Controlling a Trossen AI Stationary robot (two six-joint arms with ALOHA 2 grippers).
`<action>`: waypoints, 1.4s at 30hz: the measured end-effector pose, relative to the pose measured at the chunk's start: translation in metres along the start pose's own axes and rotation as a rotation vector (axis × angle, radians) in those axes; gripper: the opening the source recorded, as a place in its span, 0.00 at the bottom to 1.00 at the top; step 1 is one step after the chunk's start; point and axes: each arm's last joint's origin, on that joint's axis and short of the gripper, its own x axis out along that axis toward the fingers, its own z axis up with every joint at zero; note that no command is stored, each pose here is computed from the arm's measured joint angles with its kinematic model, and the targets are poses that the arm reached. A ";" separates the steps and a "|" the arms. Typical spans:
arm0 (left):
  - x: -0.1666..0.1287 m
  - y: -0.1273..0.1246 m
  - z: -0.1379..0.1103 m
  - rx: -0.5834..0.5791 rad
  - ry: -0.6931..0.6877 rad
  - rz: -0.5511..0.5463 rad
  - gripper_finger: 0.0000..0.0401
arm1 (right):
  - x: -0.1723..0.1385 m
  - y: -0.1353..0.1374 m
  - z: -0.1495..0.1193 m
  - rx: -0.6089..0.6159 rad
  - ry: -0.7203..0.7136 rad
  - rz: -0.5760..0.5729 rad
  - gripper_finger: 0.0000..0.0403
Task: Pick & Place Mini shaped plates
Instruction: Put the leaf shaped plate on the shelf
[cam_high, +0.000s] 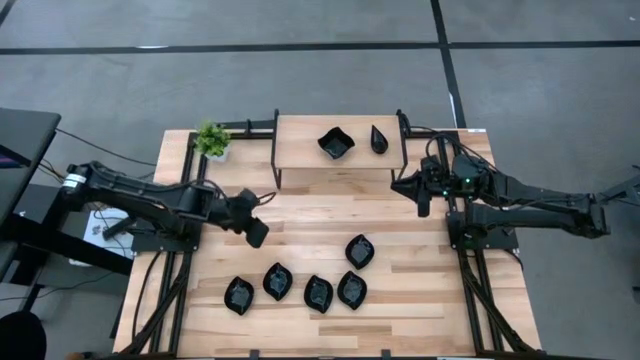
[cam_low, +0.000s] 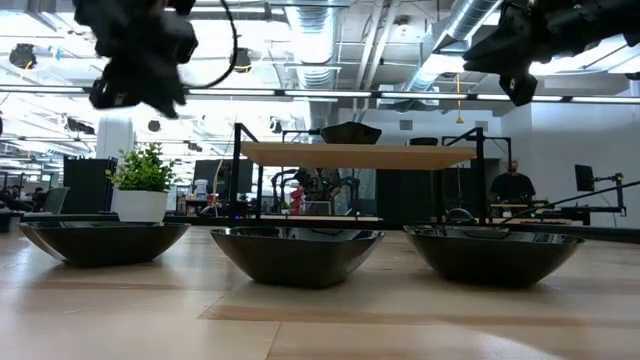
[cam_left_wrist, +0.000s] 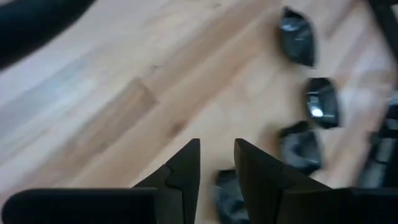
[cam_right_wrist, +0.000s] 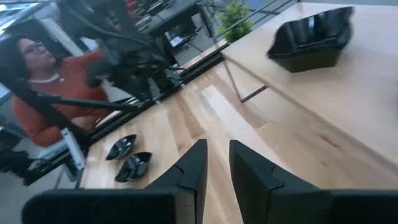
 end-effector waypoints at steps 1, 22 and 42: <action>0.004 0.003 -0.004 0.011 -0.011 0.024 0.25 | 0.000 0.001 -0.001 -0.003 0.006 0.012 0.16; 0.014 0.007 -0.098 -0.259 0.549 -0.067 0.25 | 0.000 0.014 -0.007 -0.027 0.043 0.075 0.16; 0.013 0.017 -0.158 -0.562 0.480 0.139 0.25 | 0.000 0.012 -0.007 -0.037 0.024 0.037 0.16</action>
